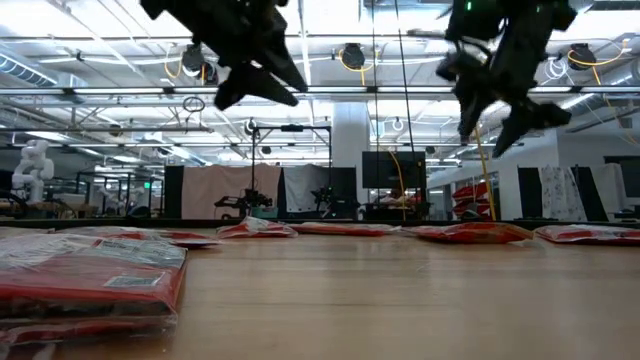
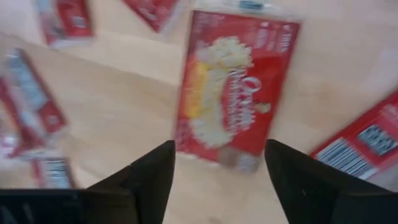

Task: Sort popcorn bags into baskets
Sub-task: Put the popcorn bag into the transparent bin

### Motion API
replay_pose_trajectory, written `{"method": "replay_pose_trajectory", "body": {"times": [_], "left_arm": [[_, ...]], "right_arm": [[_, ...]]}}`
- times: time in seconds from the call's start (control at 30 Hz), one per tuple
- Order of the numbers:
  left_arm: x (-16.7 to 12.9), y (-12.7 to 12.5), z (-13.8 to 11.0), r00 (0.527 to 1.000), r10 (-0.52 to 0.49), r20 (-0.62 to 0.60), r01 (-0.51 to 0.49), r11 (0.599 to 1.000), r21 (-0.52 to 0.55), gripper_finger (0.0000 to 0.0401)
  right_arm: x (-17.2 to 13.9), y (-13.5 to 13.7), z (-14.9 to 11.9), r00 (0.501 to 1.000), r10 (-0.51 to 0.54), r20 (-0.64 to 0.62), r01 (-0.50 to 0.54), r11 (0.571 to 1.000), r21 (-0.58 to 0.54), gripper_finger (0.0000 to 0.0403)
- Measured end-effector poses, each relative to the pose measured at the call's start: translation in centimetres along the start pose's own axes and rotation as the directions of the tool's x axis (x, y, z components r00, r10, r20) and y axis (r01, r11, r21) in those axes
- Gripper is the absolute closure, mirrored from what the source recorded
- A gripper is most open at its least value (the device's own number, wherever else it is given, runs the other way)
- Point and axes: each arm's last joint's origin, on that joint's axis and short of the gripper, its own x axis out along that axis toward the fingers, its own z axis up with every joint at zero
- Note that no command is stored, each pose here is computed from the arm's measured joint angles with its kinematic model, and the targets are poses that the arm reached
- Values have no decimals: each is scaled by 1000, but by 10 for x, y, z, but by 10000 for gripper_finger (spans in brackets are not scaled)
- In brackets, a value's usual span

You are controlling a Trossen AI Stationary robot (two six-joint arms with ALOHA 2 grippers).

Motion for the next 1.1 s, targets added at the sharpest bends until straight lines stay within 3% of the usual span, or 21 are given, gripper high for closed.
{"method": "replay_pose_trajectory", "body": {"times": [0.3, 0.6, 0.8, 1.1], "left_arm": [[33, 6, 23, 992, -46, 118, 31, 992, 124, 283], [90, -12, 37, 995, -83, 59, 61, 949, 309, 284], [139, -2, 28, 999, -42, 12, 36, 944, 327, 284], [176, 4, 14, 990, -132, 49, 108, 938, 328, 284]], "right_arm": [[51, -38, 13, 999, 28, -22, -28, 1000, 15, 162], [80, -51, 12, 999, 24, -25, -24, 1000, -6, 165], [91, -52, 15, 999, 2, -43, -4, 999, -43, 165], [92, -51, 14, 998, 17, -54, -21, 997, -73, 165]]}}
